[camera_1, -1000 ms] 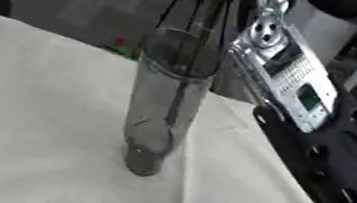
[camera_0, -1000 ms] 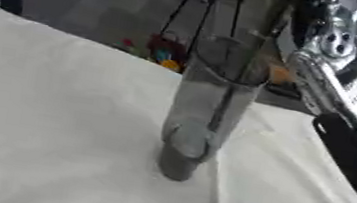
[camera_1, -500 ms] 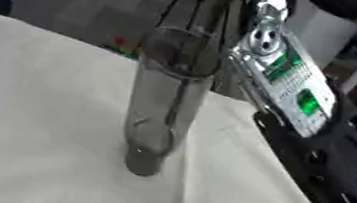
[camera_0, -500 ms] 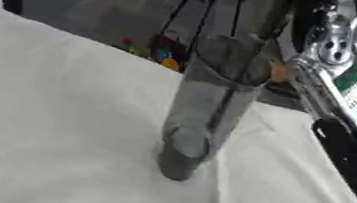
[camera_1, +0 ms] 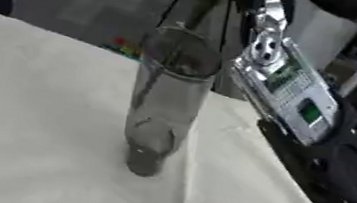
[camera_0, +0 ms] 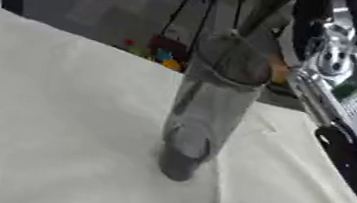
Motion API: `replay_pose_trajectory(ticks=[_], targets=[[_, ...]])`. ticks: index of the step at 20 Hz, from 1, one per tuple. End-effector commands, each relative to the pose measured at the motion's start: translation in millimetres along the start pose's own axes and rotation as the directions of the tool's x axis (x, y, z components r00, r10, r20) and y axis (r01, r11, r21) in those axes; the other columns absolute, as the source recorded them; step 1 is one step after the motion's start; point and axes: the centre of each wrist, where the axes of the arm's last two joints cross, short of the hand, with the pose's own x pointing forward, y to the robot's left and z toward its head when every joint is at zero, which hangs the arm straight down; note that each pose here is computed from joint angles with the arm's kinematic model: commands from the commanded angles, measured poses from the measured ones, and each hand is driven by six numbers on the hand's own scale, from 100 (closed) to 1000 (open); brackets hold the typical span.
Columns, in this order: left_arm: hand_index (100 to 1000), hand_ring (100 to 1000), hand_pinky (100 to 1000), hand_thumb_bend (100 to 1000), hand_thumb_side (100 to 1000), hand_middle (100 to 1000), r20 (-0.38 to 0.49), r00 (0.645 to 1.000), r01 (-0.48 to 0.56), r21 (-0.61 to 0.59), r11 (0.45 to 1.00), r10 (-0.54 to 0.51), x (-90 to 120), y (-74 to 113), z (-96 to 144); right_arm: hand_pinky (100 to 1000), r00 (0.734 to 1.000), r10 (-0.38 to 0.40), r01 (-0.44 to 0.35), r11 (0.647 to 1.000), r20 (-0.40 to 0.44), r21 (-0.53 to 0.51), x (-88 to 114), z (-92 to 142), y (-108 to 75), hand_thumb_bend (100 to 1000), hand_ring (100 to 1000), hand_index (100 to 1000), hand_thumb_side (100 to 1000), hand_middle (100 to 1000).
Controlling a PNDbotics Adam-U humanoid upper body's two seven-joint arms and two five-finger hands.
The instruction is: Arrange flowers into the vase.
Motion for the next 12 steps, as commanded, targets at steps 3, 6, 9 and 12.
replay_pose_trajectory(ticks=[3,6,9,12], targets=[[943,876,797,100,1000,866,0.025,1.000,0.008,0.005,1.000,-0.008,3.8,3.7,-6.1,661,0.995,0.095,-0.097,0.994,0.041,0.040,8.4,-2.3,-14.6,100,521,334,1000,405],[943,876,797,100,1000,867,0.023,1.000,0.009,0.006,1.000,-0.009,3.7,3.8,-5.7,662,0.989,0.135,-0.138,0.989,0.056,0.055,8.3,-1.8,-16.7,100,526,333,1000,412],[943,877,798,100,1000,867,0.021,1.000,0.010,0.008,1.000,-0.010,3.6,4.1,-5.4,665,0.981,0.183,-0.188,0.980,0.072,0.070,7.3,-1.2,-18.7,100,532,332,1000,420],[943,876,798,100,1000,866,0.021,1.000,0.011,0.009,1.000,-0.011,3.5,4.4,-5.3,667,0.974,0.218,-0.224,0.970,0.063,0.096,5.1,-0.9,-20.2,100,534,332,1000,422]])
